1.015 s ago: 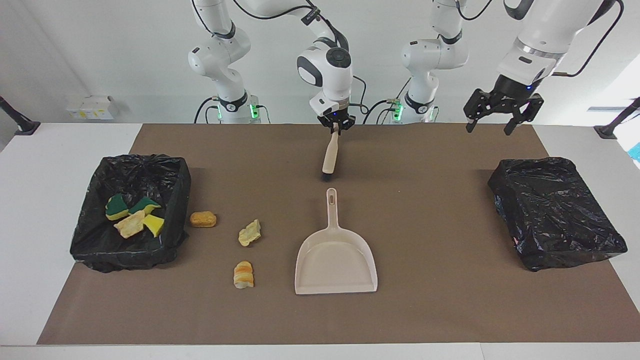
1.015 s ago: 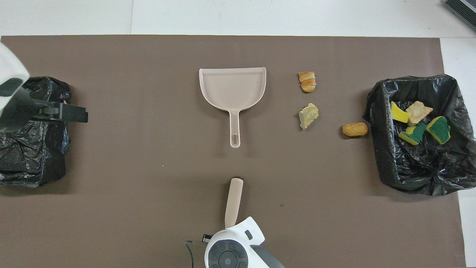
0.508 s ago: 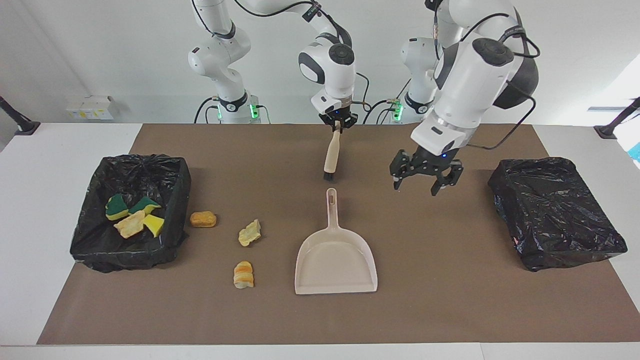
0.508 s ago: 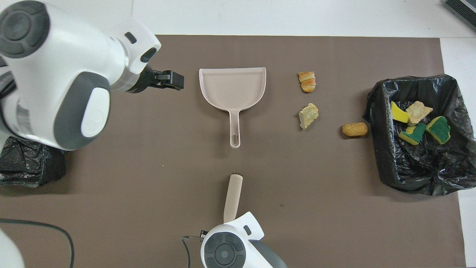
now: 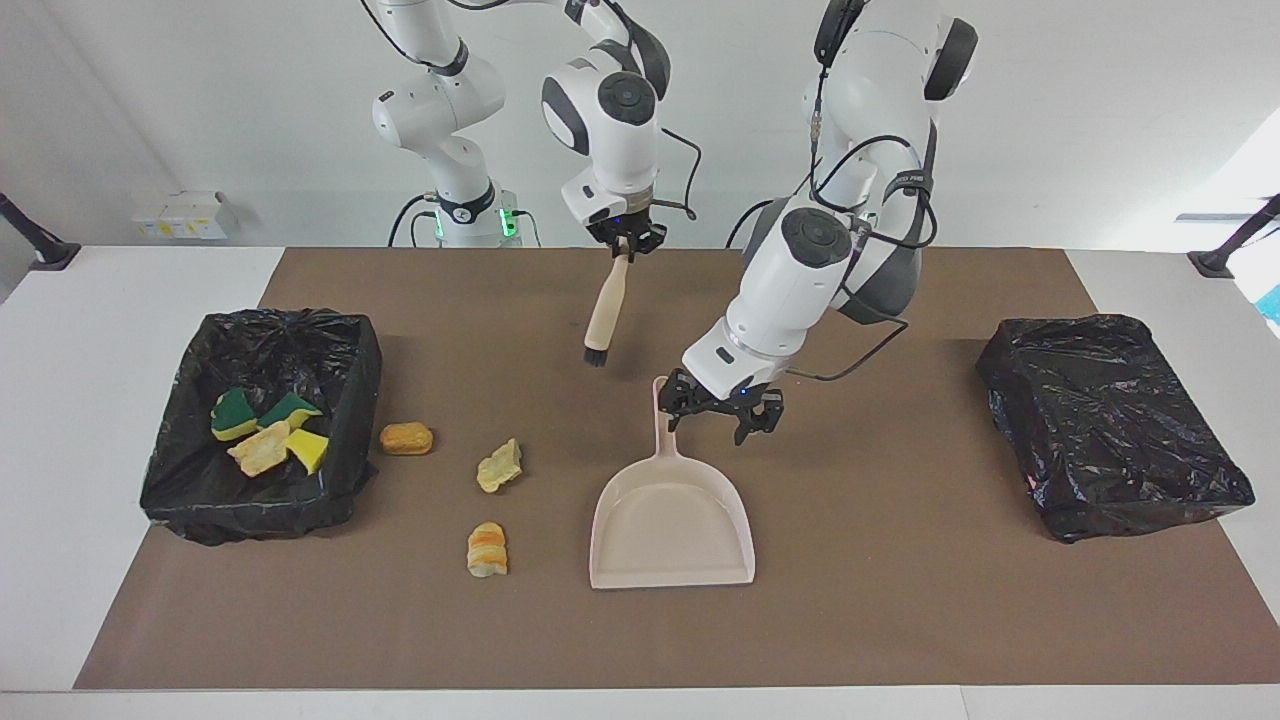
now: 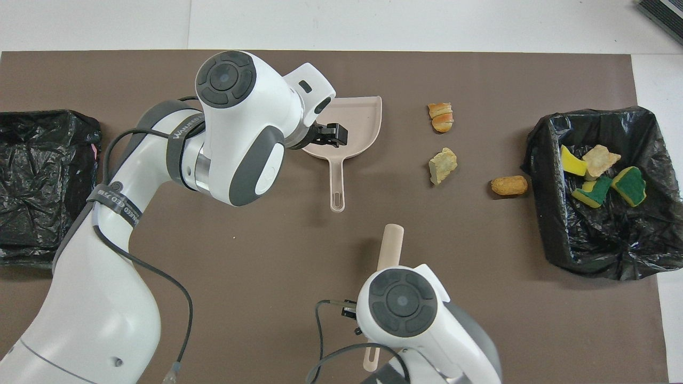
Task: Sweep and dump trash in bin
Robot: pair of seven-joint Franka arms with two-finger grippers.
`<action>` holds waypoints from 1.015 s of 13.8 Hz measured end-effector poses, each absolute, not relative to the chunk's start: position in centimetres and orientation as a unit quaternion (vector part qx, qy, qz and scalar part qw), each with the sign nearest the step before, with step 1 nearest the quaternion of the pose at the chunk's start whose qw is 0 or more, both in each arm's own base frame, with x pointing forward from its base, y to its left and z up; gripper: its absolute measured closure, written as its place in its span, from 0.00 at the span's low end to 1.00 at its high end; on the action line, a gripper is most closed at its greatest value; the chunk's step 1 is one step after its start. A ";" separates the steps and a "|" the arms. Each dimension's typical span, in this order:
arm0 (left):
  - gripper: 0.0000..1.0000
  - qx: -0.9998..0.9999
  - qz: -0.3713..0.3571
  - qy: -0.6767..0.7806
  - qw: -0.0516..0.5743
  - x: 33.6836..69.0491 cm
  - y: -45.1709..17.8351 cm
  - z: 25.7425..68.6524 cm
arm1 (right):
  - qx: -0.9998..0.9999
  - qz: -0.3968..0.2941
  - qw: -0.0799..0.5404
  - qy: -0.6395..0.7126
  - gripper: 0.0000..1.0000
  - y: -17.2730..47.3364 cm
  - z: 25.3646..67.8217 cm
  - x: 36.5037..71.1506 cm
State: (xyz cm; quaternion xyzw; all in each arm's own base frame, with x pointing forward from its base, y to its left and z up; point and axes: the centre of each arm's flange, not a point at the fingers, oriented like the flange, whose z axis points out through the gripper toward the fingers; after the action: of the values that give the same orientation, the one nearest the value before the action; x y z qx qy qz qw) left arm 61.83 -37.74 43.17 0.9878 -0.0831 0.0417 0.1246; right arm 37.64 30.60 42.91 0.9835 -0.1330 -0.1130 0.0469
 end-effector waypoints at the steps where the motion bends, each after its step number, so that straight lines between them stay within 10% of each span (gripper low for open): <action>1: 0.00 0.988 0.034 -0.087 0.125 61.3 -38.4 42.5 | 0.984 -0.111 0.063 -0.125 0.74 28.5 43.2 38.6; 9: 0.01 0.990 -0.029 -0.094 0.097 56.7 -42.2 35.9 | 0.978 -0.087 0.158 -0.107 0.74 9.8 41.2 46.9; 14: 0.59 0.992 -0.053 -0.083 0.083 56.2 -41.8 35.1 | 0.980 -0.075 0.173 -0.060 0.74 3.5 39.7 48.4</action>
State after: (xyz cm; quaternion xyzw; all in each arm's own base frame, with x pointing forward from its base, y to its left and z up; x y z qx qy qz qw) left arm 56.19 -41.82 35.12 0.9917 -0.0826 -0.0531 0.0829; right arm 48.42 3.46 39.73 0.9802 -0.0604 -0.0745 0.1735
